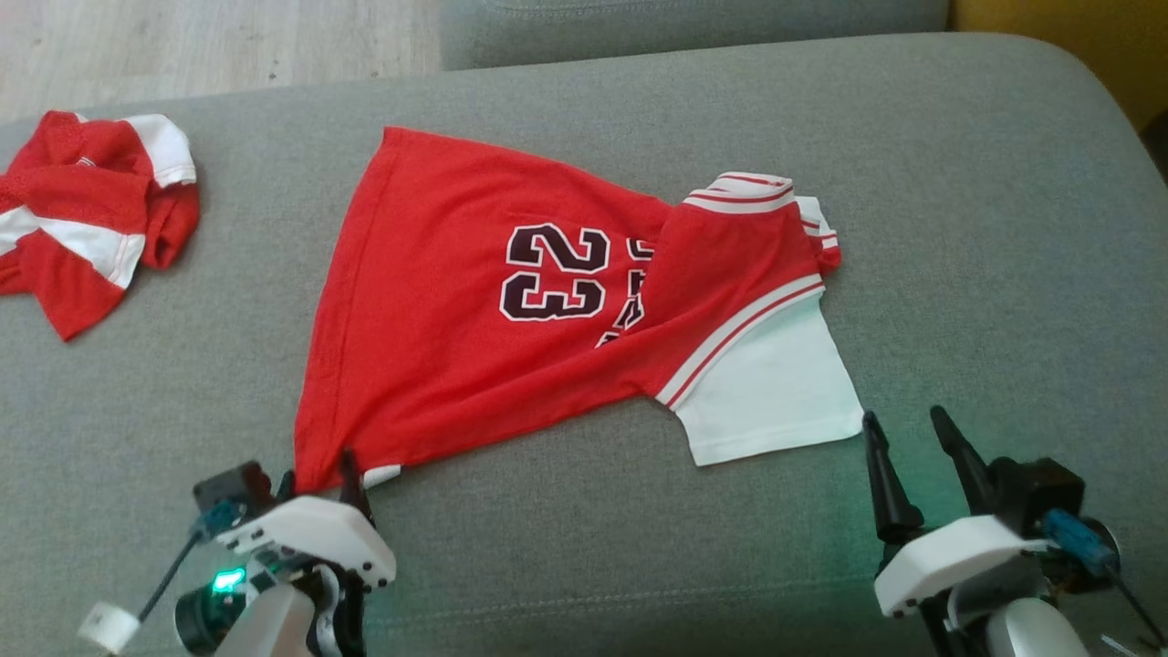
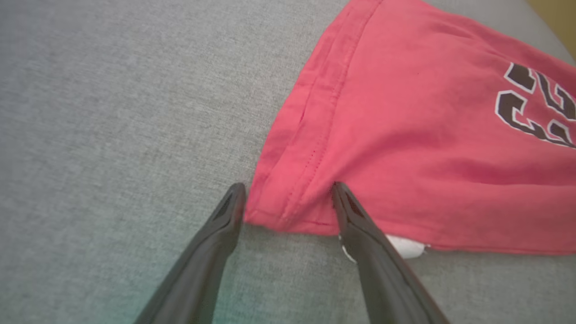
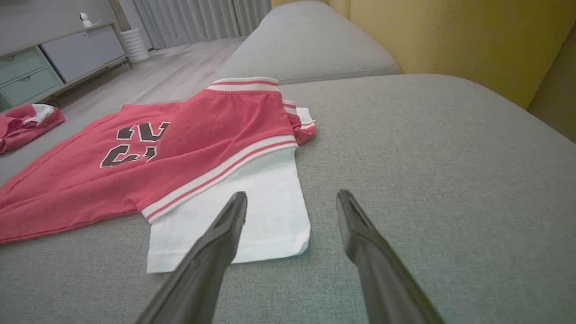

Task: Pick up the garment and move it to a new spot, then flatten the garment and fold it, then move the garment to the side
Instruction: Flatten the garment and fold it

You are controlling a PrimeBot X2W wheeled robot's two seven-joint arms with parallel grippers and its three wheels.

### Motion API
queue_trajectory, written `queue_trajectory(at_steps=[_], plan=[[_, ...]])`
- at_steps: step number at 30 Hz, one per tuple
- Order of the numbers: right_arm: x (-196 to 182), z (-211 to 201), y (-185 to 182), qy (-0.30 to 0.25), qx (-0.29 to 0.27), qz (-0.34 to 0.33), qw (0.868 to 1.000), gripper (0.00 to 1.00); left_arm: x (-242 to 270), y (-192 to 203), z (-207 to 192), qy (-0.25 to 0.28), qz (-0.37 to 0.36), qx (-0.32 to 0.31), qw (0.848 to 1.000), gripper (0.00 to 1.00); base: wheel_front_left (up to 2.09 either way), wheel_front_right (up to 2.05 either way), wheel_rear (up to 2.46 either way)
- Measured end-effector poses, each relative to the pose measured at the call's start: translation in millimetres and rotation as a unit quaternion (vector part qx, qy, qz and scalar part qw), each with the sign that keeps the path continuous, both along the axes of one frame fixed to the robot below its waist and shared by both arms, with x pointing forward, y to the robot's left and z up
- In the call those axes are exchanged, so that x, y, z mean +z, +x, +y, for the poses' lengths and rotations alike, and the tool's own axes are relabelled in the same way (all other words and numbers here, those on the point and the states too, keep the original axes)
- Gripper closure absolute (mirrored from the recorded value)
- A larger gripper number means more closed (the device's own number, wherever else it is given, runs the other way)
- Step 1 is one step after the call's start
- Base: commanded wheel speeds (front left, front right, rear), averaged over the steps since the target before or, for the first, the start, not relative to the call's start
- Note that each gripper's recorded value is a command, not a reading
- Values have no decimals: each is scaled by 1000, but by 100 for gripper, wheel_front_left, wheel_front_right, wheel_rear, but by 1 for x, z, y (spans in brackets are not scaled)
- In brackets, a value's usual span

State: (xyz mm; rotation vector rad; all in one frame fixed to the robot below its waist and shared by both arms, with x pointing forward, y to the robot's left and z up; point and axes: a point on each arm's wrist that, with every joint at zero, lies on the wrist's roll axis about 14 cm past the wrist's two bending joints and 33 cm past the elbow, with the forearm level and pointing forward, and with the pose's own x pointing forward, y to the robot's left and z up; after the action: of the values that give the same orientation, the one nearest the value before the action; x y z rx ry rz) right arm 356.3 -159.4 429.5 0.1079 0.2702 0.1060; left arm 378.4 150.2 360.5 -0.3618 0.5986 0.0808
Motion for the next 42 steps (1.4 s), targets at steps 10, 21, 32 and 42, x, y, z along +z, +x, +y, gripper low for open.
queue_trajectory(at_steps=[10,21,32,42], plan=[[-23,4,11,-22,17,64,998,0,0,7,-6,-1,-1,-15,1000,100,0,0,0],[-74,10,19,-46,37,175,983,0,24,17,-10,-1,-62,-24,998,100,0,0,0],[-76,26,34,-54,66,187,979,100,43,22,-20,-13,-97,-31,995,100,0,0,0],[-40,26,49,-21,47,105,993,100,76,26,-24,-34,-140,-35,989,100,0,0,0]])
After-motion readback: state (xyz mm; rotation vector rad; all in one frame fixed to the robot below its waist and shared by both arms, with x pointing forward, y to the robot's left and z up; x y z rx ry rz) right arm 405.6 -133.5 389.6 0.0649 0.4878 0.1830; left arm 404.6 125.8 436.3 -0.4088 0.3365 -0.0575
